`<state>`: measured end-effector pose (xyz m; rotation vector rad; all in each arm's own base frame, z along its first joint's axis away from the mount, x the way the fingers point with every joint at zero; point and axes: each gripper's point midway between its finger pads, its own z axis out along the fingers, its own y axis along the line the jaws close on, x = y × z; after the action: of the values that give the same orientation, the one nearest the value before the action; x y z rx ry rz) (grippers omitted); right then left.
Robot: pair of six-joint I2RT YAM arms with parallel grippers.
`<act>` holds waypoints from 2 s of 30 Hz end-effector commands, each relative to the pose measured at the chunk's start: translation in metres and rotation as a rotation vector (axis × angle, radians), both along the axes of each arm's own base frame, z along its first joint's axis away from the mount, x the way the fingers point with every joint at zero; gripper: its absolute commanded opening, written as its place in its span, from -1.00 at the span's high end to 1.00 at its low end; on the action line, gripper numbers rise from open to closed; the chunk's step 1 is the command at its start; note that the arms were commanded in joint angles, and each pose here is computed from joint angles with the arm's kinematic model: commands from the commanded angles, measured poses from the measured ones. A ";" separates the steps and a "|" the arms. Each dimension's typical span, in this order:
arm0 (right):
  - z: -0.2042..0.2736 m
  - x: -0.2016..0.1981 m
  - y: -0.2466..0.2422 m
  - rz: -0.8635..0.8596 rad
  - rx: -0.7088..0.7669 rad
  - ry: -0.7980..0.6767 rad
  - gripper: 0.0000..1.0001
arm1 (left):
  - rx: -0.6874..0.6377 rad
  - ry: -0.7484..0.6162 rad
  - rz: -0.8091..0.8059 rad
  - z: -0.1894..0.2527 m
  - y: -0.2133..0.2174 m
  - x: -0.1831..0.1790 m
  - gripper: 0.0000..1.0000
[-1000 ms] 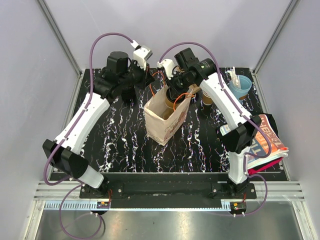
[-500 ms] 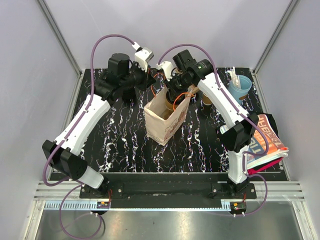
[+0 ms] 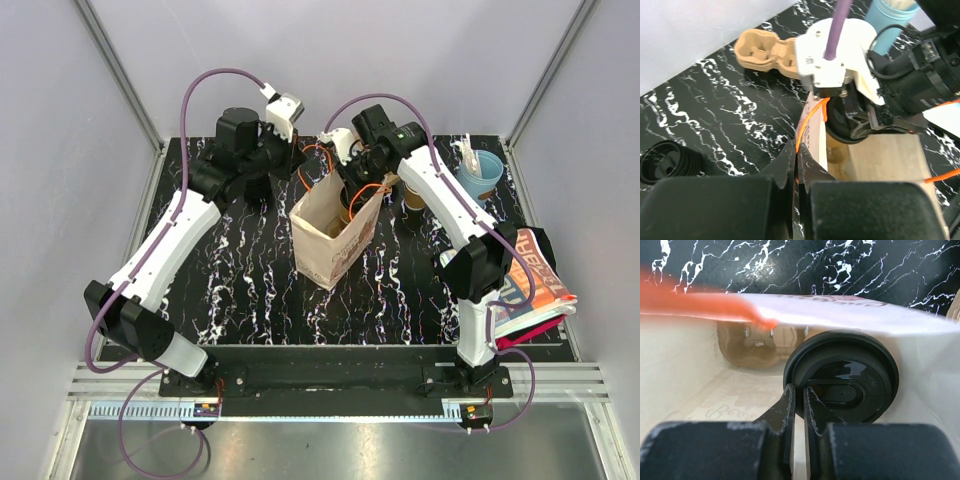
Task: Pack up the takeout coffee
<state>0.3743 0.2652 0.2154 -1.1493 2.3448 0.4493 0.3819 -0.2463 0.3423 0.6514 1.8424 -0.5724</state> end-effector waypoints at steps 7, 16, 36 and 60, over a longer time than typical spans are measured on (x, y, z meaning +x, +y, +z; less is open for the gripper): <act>0.014 0.003 -0.003 -0.012 0.034 -0.050 1.00 | -0.020 -0.080 0.209 0.025 0.025 0.023 1.00; 0.008 0.002 -0.005 -0.011 0.021 -0.043 1.00 | 0.024 -0.071 0.328 0.016 0.041 0.038 1.00; 0.000 0.002 -0.005 -0.008 0.010 -0.031 1.00 | 0.013 -0.055 0.318 0.013 0.037 0.039 1.00; -0.005 0.010 0.000 -0.005 0.032 -0.063 1.00 | 0.006 -0.033 0.301 0.007 0.033 0.037 1.00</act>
<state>0.3797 0.2651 0.1843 -1.1493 2.3680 0.4454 0.4155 -0.2099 0.3248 0.3927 1.9373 -0.3309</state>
